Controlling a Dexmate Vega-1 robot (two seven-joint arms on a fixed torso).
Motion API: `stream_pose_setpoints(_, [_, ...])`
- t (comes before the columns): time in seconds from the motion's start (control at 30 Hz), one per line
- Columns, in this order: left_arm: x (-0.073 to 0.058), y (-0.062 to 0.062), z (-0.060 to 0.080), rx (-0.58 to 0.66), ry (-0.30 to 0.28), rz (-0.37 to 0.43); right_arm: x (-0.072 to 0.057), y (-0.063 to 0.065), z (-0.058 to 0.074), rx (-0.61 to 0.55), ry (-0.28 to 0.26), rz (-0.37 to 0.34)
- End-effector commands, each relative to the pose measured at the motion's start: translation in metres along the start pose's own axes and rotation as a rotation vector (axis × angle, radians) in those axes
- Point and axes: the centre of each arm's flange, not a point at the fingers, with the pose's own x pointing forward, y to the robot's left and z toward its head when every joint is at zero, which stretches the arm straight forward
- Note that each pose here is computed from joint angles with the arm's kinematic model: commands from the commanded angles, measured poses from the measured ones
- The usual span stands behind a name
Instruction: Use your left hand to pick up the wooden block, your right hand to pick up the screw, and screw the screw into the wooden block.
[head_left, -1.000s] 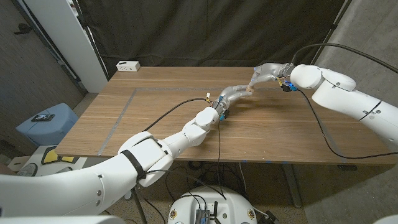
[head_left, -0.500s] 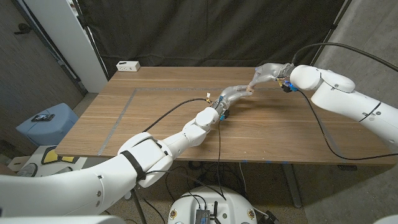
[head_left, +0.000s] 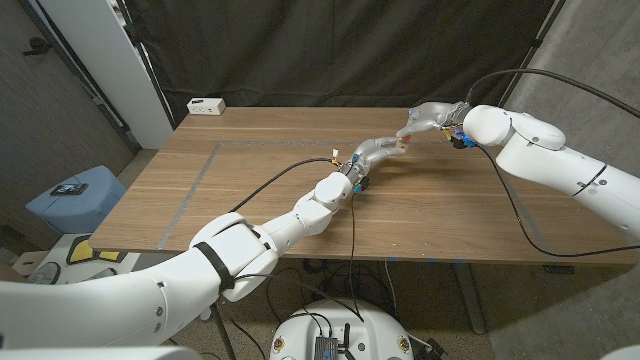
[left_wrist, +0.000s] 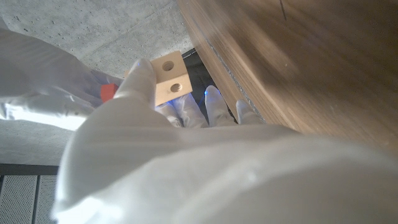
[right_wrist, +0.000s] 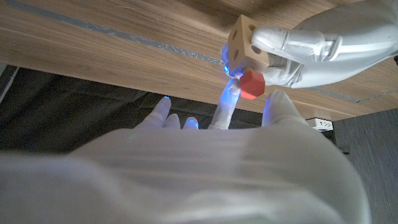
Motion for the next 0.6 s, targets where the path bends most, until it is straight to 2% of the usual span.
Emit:
stream_pose_setpoints(0.03, [0.0018, 0.0012, -0.0001, -0.002, 0.004, 0.001, 0.0042, 0.0012, 0.0009, -0.004, 0.006, -0.004])
stream_pose_setpoints(0.6, [0.0050, 0.0017, -0.0014, -0.007, 0.022, 0.000, 0.0064, 0.0004, -0.0018, -0.004, 0.012, -0.017])
